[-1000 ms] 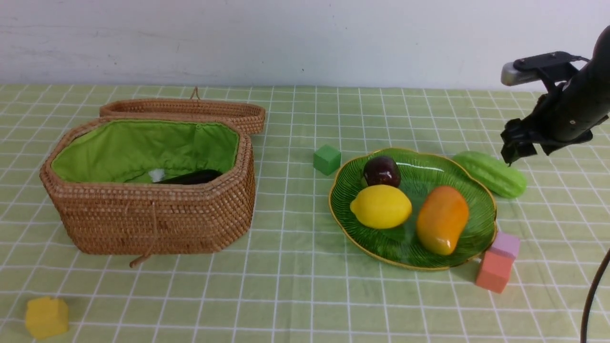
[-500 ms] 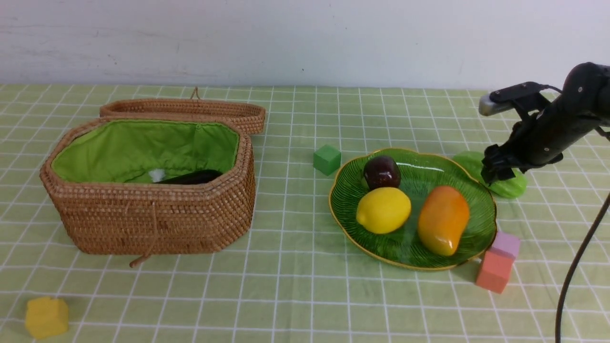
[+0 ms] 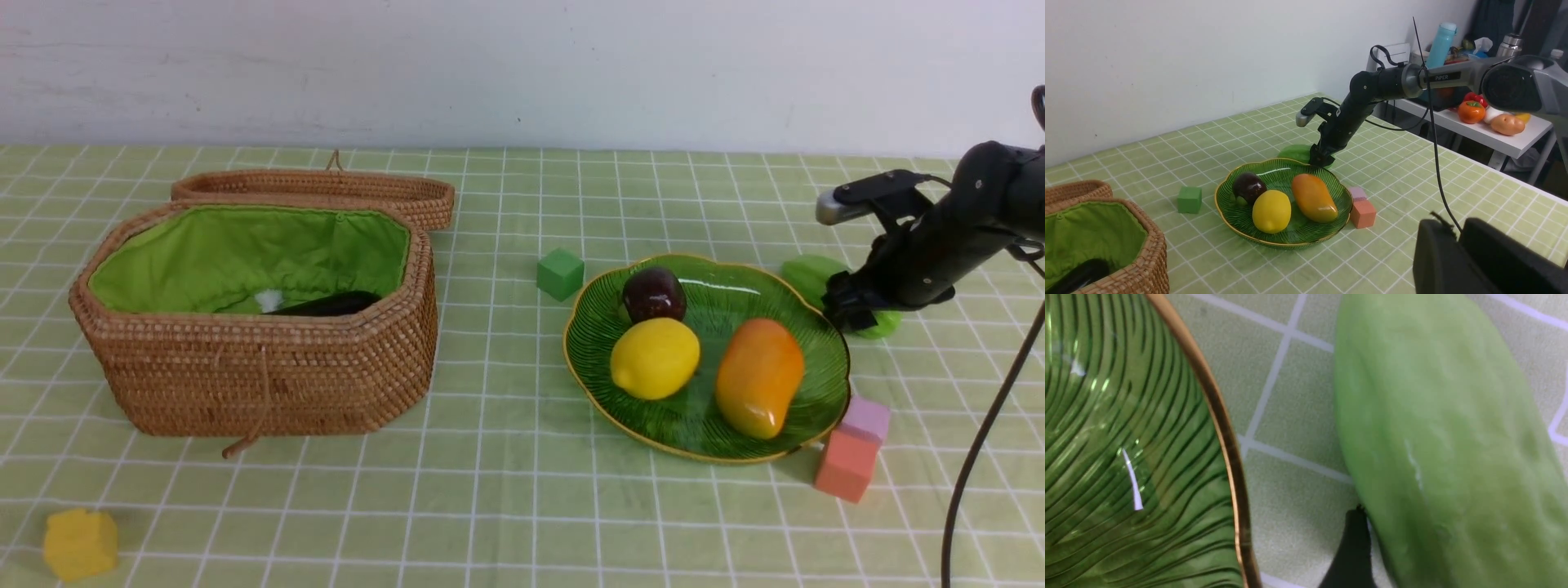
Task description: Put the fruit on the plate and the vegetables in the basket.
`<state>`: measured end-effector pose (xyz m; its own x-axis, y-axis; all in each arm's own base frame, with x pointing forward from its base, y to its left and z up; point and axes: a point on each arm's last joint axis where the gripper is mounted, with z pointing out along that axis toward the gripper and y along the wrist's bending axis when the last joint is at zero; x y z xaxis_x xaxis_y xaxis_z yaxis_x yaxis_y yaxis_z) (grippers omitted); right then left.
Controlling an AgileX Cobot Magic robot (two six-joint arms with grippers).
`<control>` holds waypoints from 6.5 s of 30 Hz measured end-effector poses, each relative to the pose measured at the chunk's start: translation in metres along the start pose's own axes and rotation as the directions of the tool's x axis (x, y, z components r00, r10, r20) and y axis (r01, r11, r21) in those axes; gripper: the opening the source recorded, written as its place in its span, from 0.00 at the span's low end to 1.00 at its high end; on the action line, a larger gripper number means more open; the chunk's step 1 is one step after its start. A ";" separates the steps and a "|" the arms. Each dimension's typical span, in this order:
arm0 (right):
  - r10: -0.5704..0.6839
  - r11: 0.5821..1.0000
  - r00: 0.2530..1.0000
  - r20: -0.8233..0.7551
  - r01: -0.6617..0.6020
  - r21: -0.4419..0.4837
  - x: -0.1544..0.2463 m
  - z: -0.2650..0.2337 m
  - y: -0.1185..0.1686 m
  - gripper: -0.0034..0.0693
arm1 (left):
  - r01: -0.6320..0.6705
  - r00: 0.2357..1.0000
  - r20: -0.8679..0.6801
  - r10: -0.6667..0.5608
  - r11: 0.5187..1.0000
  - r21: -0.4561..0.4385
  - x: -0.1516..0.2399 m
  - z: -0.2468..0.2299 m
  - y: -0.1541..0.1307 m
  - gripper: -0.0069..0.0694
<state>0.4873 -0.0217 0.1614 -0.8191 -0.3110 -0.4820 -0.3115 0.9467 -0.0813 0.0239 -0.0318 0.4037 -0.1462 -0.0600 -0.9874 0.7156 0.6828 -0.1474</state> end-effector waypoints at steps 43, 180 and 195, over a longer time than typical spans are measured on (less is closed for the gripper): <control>-0.308 0.750 0.653 0.692 0.614 -0.246 -0.099 -0.148 0.409 0.68 | 0.152 0.988 0.097 -0.120 0.868 -0.473 -0.003 -0.011 0.044 0.19; 0.270 0.934 0.665 0.696 -0.356 -0.023 0.343 -0.217 0.158 0.17 | 0.231 0.958 0.031 -0.284 0.704 -0.672 0.225 0.015 0.071 0.07; 0.267 0.935 0.666 0.697 -0.354 -0.021 0.343 -0.217 0.158 0.19 | 0.234 0.959 0.041 -0.280 0.702 -0.673 0.224 0.015 0.072 0.07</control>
<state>0.0527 0.0032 0.1730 -0.2929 0.1041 -0.9505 -0.0116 0.9936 0.1124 0.0525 -0.0072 0.1706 -0.3125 -0.2786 -0.9081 0.0085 0.9552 -0.2959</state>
